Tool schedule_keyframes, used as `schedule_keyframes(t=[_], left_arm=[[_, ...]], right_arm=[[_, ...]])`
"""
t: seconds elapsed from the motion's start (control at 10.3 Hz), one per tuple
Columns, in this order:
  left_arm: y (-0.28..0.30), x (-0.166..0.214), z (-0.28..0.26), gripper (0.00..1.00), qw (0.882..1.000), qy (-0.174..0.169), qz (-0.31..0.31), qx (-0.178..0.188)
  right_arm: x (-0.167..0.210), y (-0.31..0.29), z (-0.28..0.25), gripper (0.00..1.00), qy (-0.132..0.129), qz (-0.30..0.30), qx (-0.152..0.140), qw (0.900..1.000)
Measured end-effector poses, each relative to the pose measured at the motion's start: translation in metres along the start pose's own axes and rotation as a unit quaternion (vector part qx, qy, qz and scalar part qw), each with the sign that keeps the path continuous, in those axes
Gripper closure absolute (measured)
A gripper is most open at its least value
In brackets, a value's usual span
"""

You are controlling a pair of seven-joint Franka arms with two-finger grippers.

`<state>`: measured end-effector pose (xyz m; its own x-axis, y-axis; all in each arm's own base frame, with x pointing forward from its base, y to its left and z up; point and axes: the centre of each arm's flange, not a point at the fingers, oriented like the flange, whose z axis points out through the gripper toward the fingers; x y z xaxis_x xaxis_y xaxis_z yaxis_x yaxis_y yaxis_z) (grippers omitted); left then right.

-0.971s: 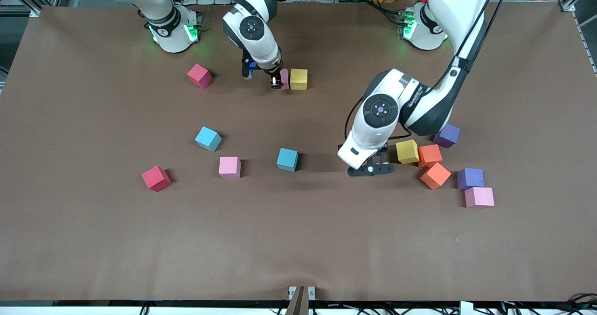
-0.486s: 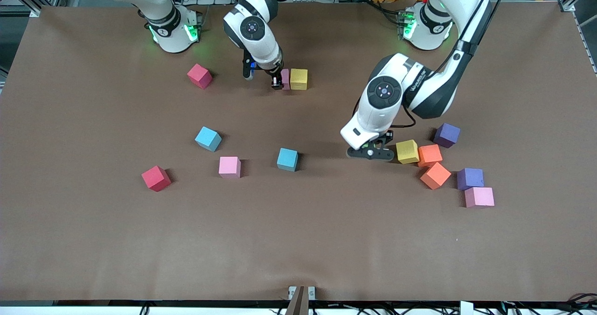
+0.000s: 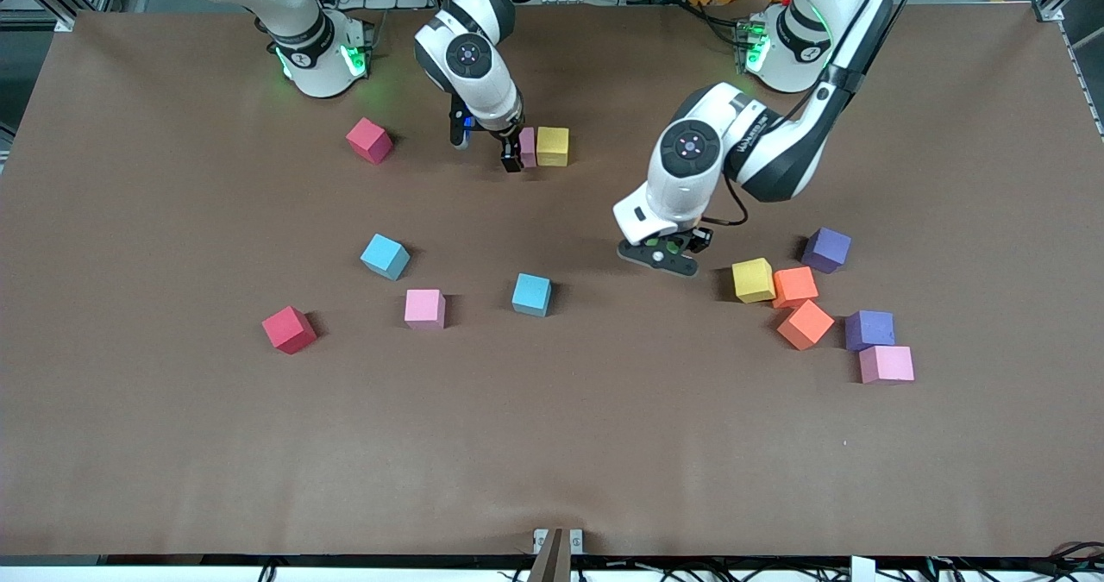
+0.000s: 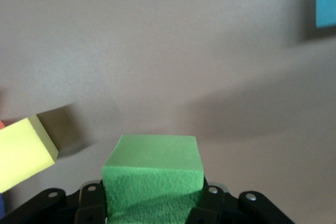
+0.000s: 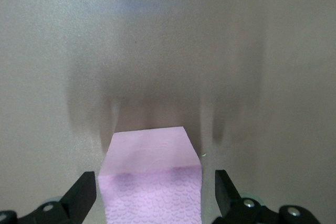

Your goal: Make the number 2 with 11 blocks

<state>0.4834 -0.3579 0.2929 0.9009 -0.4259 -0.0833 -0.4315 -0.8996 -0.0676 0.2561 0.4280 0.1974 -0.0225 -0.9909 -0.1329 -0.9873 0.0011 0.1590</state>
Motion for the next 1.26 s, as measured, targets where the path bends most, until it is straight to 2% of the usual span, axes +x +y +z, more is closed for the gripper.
schedule_keyframes(t=[0.19, 0.49, 0.78, 0.97, 1.17, 1.26], left_arm=[[0.012, -0.009, 0.008, 0.44, 0.997, -0.006, 0.075, 0.011], [0.036, -0.025, 0.019, 0.44, 0.981, -0.017, 0.191, 0.015], [0.065, -0.044, 0.029, 0.44, 0.97, -0.001, 0.242, 0.005], [0.085, -0.061, 0.043, 0.44, 0.964, 0.031, 0.265, -0.011], [0.099, -0.076, 0.055, 0.44, 0.954, 0.045, 0.296, -0.009], [0.106, -0.081, 0.055, 0.44, 0.947, 0.046, 0.317, -0.003]], right_arm=[[-0.001, 0.0, -0.001, 0.0, 0.002, -0.001, -0.003, 1.0], [-0.01, 0.001, -0.007, 0.0, 0.013, -0.011, -0.017, 1.0], [-0.013, -0.001, -0.022, 0.0, 0.03, -0.035, -0.017, 0.999], [-0.012, -0.017, -0.04, 0.0, 0.043, -0.05, -0.011, 0.998], [-0.01, -0.054, -0.07, 0.0, 0.038, -0.066, -0.004, 0.997], [-0.007, -0.076, -0.088, 0.0, 0.038, -0.093, -0.01, 0.995]])
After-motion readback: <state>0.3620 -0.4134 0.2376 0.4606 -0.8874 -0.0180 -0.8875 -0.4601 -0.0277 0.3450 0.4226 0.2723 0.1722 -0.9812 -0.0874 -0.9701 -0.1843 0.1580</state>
